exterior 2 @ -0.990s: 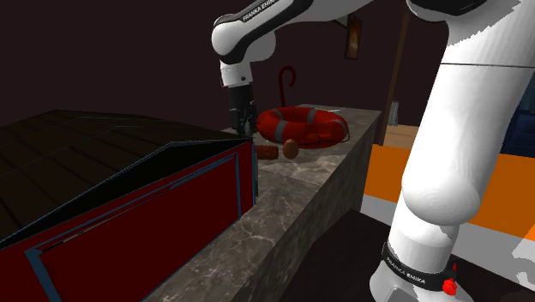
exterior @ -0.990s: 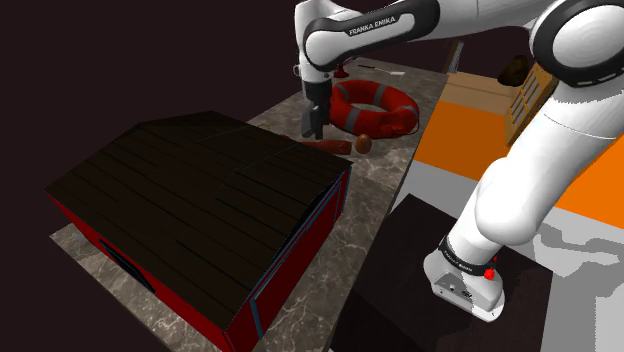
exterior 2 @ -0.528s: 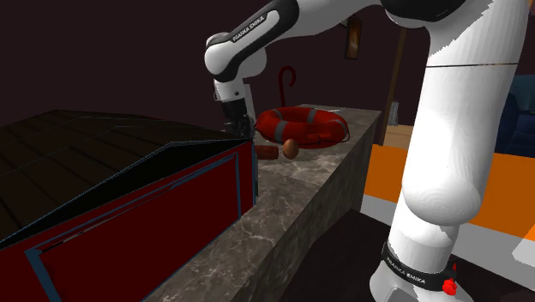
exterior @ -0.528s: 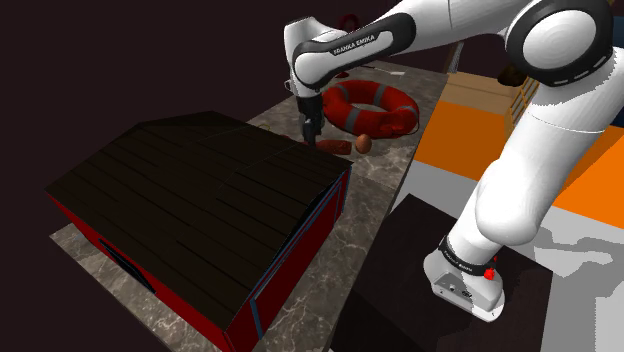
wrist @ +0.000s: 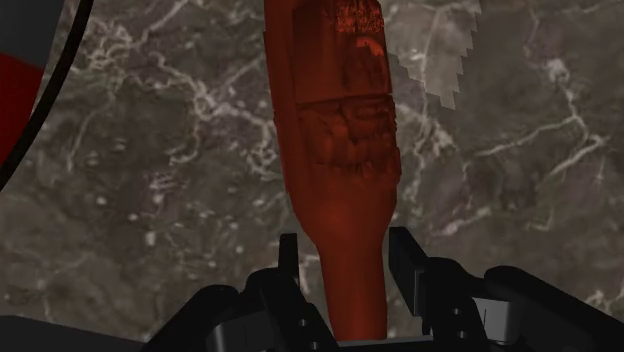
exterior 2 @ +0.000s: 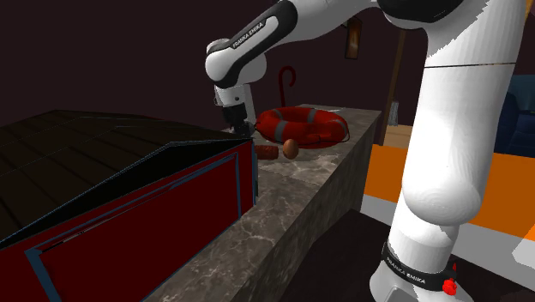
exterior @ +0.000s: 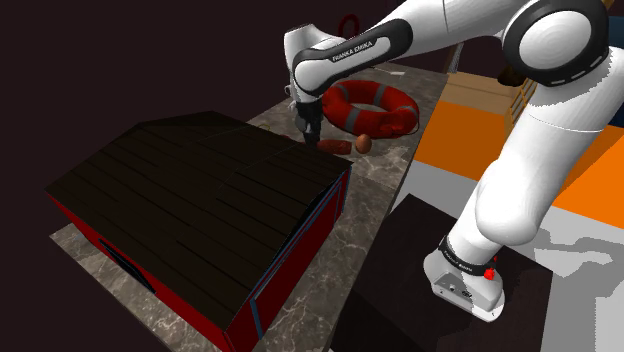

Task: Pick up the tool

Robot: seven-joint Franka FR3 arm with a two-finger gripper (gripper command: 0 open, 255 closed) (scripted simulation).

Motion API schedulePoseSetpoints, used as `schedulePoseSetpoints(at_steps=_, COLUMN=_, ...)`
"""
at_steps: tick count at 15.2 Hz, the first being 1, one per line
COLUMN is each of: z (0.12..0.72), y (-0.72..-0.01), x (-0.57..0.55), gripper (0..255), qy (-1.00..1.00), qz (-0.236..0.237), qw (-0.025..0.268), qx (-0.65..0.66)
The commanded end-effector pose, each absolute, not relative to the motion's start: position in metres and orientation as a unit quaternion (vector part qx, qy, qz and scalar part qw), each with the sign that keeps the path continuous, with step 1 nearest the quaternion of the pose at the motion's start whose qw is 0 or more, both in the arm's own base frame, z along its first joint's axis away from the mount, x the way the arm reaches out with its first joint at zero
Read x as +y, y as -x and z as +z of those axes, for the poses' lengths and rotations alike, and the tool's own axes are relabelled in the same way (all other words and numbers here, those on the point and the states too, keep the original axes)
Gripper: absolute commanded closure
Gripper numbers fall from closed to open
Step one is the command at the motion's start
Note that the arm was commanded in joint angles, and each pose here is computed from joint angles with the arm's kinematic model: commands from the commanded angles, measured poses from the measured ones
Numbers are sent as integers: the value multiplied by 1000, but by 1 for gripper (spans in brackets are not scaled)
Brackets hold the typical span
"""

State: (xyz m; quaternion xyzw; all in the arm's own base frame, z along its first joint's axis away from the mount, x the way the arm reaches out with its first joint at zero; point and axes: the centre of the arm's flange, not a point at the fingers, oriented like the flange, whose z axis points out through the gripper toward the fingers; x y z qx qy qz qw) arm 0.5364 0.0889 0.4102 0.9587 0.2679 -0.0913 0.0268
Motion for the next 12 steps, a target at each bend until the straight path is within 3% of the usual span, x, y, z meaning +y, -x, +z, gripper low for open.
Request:
schedulePoseSetpoints(at_steps=1, z=410, y=-536, x=89, gripper=255, qy=-959, qz=-92, qw=27, qx=268)
schedulePoseSetpoints(at_steps=12, z=447, y=-536, x=90, gripper=255, qy=-959, qz=-92, qw=27, qx=268)
